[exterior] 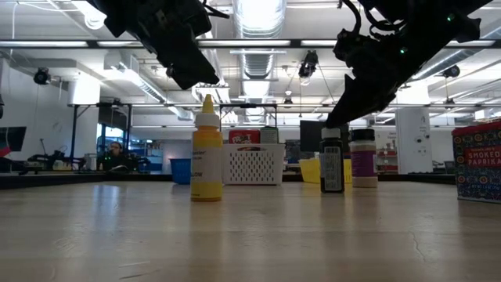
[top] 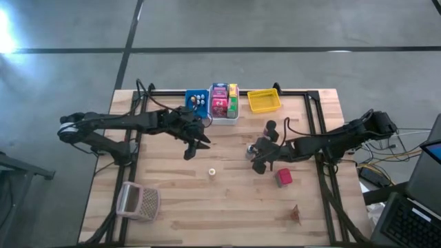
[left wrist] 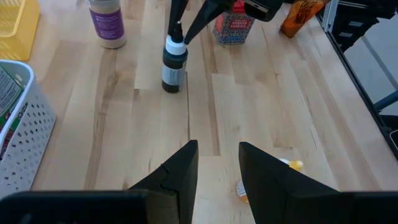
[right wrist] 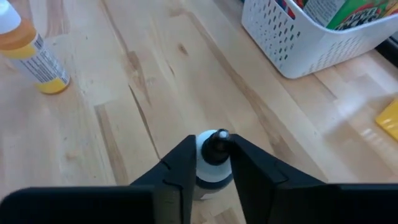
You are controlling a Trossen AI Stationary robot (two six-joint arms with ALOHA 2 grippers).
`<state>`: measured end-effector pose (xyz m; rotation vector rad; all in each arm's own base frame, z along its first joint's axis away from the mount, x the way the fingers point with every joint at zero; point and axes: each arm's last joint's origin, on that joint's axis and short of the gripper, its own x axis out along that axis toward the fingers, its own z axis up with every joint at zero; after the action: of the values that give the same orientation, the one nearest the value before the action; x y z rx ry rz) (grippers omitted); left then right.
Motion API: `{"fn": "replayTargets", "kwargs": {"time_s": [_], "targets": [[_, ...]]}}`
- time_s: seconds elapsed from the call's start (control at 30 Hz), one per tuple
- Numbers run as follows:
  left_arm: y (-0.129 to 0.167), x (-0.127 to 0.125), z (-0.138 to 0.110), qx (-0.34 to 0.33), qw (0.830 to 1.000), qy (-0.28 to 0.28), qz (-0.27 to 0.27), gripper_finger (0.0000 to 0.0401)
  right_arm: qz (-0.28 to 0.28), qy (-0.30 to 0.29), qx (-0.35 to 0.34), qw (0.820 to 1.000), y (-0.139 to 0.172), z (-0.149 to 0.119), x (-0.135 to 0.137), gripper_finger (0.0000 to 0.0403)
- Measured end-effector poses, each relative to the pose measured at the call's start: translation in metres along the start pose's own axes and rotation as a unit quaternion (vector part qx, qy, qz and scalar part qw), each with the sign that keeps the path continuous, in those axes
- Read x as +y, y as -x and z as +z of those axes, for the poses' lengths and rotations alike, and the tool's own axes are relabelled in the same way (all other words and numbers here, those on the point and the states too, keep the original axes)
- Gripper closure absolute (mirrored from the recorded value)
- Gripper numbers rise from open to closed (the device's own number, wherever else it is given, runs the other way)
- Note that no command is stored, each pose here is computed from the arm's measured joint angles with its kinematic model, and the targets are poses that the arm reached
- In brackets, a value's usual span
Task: Pick & Place Kitchen Items
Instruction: Put the large black food coloring bottle into the blue bin
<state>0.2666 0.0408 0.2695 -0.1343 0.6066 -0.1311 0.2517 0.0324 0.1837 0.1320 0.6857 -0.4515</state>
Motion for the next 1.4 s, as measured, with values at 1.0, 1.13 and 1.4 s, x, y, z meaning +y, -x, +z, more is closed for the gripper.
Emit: {"fn": "replayTargets", "kwargs": {"time_s": [1.0, 1.13, 1.4], "targets": [[-0.009, 0.001, -0.013, -0.033, 0.999, -0.028, -0.011, 0.0271, 0.087, 0.042, -0.051, 0.994, 0.018, 0.060, 0.011, 0.0368], [-0.012, 0.000, -0.016, -0.047, 0.998, -0.037, -0.030, 0.0230, 0.104, 0.048, -0.070, 0.991, 0.029, 0.074, 0.011, 0.0369], [-0.013, -0.002, -0.004, -0.116, 0.991, -0.063, -0.032, 0.0155, 0.144, 0.049, -0.093, 0.984, 0.039, 0.091, 0.015, 0.0369]]}}
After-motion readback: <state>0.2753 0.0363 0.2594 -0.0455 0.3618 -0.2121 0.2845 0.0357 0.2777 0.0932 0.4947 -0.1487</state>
